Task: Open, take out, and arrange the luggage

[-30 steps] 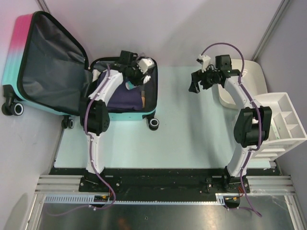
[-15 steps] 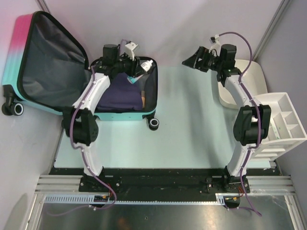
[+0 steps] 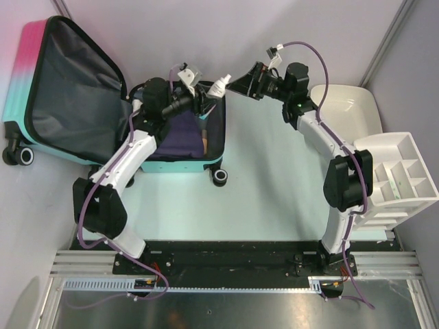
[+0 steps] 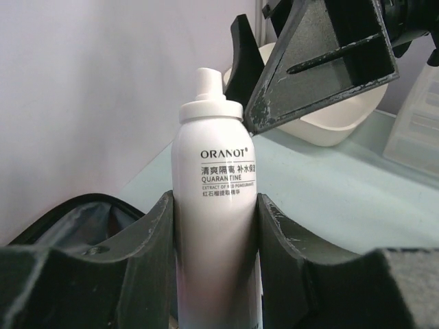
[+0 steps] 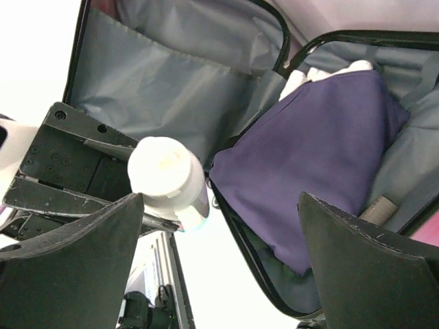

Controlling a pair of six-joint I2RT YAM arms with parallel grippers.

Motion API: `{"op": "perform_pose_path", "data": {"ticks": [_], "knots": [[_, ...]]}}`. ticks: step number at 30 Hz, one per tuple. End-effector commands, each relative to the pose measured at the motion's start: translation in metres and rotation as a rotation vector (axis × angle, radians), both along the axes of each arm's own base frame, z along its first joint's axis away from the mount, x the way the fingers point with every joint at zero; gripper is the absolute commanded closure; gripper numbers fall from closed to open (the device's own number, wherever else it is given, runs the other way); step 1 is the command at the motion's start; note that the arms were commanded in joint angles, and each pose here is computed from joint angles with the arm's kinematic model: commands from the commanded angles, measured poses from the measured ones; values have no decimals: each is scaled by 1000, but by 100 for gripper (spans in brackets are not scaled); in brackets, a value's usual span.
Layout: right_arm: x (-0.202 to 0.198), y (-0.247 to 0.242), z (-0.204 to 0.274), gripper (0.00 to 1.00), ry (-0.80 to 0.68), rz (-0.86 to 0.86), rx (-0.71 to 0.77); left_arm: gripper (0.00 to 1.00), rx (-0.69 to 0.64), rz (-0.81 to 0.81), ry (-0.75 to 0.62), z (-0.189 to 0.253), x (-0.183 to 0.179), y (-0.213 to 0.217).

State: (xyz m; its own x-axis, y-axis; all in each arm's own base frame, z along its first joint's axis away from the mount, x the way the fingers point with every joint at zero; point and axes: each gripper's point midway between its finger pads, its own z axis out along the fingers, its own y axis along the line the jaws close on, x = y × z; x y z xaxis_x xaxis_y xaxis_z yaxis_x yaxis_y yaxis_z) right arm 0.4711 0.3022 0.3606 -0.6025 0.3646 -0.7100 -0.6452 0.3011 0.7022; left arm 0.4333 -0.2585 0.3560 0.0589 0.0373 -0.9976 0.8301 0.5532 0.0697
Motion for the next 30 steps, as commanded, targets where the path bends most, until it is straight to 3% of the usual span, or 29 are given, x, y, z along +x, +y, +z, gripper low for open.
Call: {"op": "perform_pose_path", "data": {"ticks": [1,12,15,18,19,21,22,24,25,28,30], "knots": [[-24,15,40,0,-124,56,32,100,-103,-37,-136,55,-28,-11],[-48,36,47,0,-161,93,44,100,-137,-81,-145,64,-45,-24],[-50,38,47,12,-164,98,36,100,-138,-80,-154,66,-46,-27],[-51,33,47,33,-161,71,32,100,-134,-77,-158,65,-47,-28],[-52,29,52,45,-169,56,34,100,-134,-78,-162,65,-49,-29],[-50,24,51,58,-166,30,27,100,-126,-77,-156,60,-49,-29],[-47,18,54,73,-176,9,28,97,-127,-77,-156,59,-50,-29],[-47,10,61,88,-195,-15,17,81,-123,-77,-146,54,-51,-30],[-42,2,62,100,-198,-42,12,56,-121,-77,-138,51,-51,-30],[-40,-19,75,100,-243,-101,-15,23,-115,-54,-120,43,-50,-26],[-37,-45,87,100,-298,-168,-57,12,-96,-44,-127,39,-52,-23]]}}
